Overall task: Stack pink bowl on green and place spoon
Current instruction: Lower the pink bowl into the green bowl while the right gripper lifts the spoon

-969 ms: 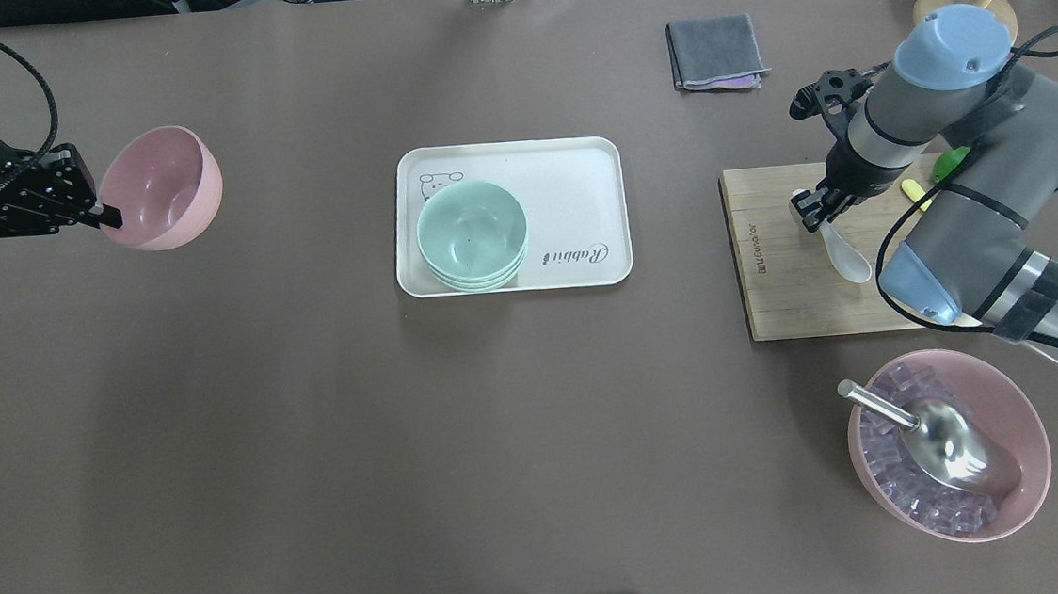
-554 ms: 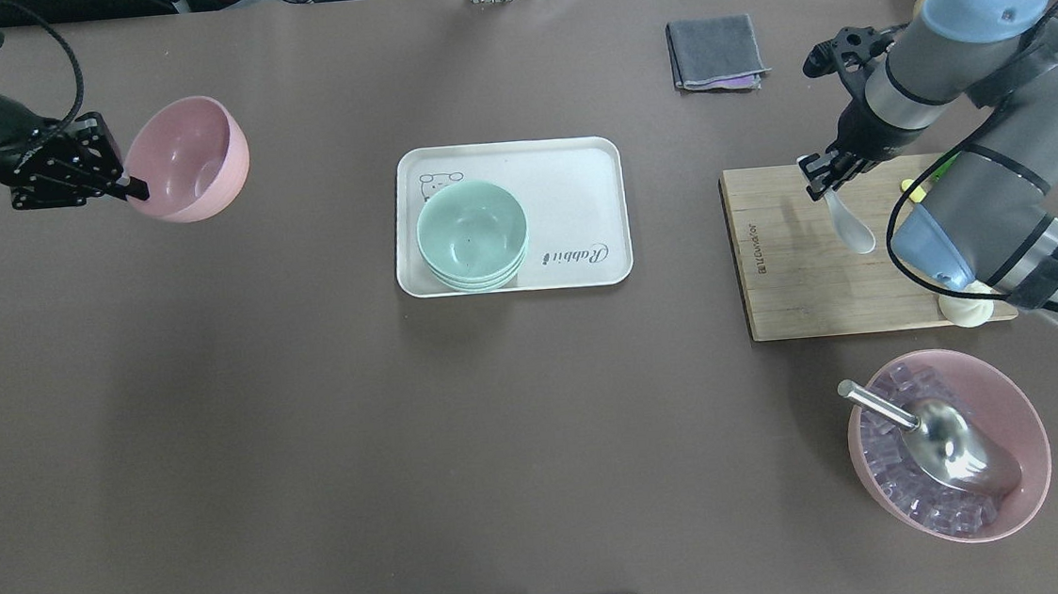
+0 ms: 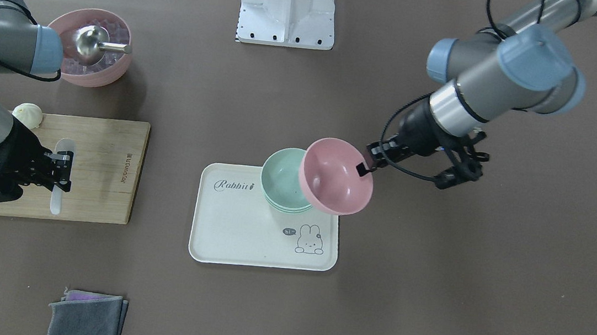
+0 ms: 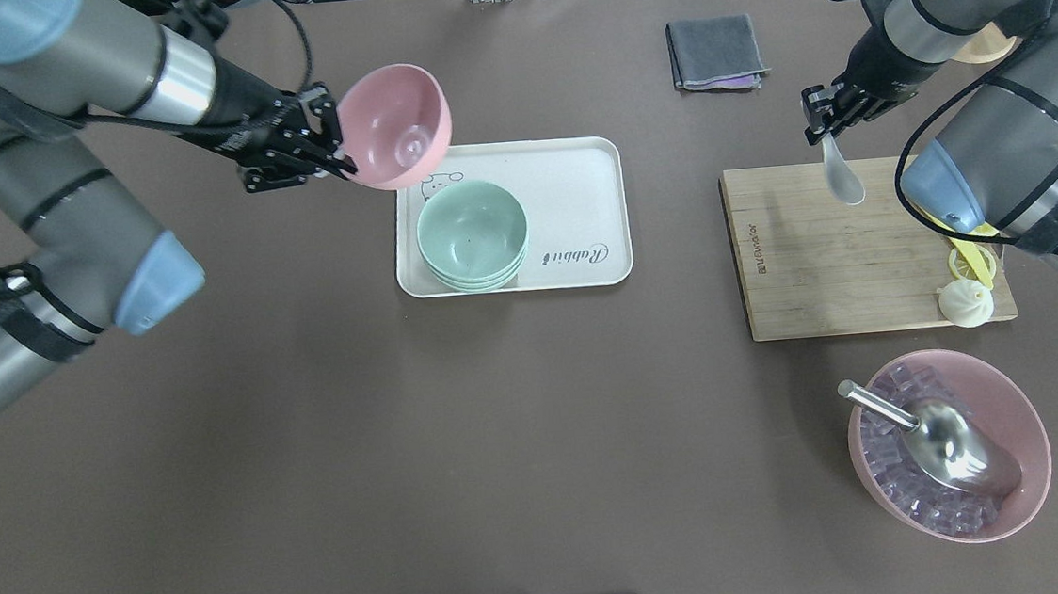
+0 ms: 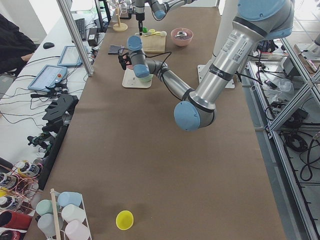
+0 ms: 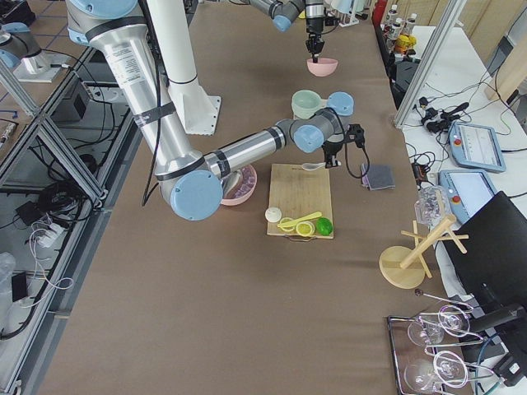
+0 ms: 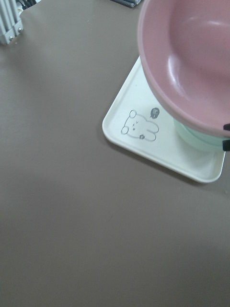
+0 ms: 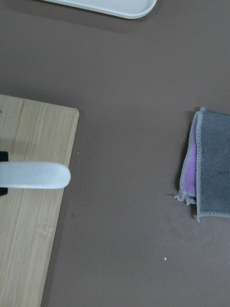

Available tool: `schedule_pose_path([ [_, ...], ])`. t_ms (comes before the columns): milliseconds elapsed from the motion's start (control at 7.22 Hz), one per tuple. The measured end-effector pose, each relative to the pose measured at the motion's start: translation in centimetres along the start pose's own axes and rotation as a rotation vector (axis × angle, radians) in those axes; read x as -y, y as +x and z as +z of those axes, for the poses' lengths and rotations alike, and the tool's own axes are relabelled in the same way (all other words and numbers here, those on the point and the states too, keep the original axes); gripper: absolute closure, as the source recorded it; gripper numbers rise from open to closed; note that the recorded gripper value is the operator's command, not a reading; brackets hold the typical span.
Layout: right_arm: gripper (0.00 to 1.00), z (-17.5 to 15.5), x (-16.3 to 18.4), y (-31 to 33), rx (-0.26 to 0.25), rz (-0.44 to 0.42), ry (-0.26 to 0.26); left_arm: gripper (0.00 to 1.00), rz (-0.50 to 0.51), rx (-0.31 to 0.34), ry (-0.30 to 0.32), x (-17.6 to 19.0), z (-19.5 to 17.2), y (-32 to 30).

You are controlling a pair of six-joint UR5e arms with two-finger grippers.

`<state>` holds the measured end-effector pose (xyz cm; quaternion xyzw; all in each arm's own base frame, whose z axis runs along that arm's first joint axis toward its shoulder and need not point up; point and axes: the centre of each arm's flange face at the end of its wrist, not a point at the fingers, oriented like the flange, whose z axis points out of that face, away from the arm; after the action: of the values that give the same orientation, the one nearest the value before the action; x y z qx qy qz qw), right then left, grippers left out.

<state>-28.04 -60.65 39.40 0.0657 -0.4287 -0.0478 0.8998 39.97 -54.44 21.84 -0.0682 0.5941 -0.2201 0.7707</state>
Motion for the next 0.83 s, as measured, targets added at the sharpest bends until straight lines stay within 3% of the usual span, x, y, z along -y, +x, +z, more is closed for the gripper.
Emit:
schedule_pose_path([
  [277, 1.00, -0.3, 0.5, -0.5, 0.002, 0.023, 0.008, 1.00, -0.005, 0.007, 0.033, -4.4, 5.2, 0.5],
  [831, 1.00, -0.4, 0.8, -0.8, 0.005, 0.026, 0.010, 1.00, 0.003, 0.024, 0.030, -5.3, 6.8, -0.3],
])
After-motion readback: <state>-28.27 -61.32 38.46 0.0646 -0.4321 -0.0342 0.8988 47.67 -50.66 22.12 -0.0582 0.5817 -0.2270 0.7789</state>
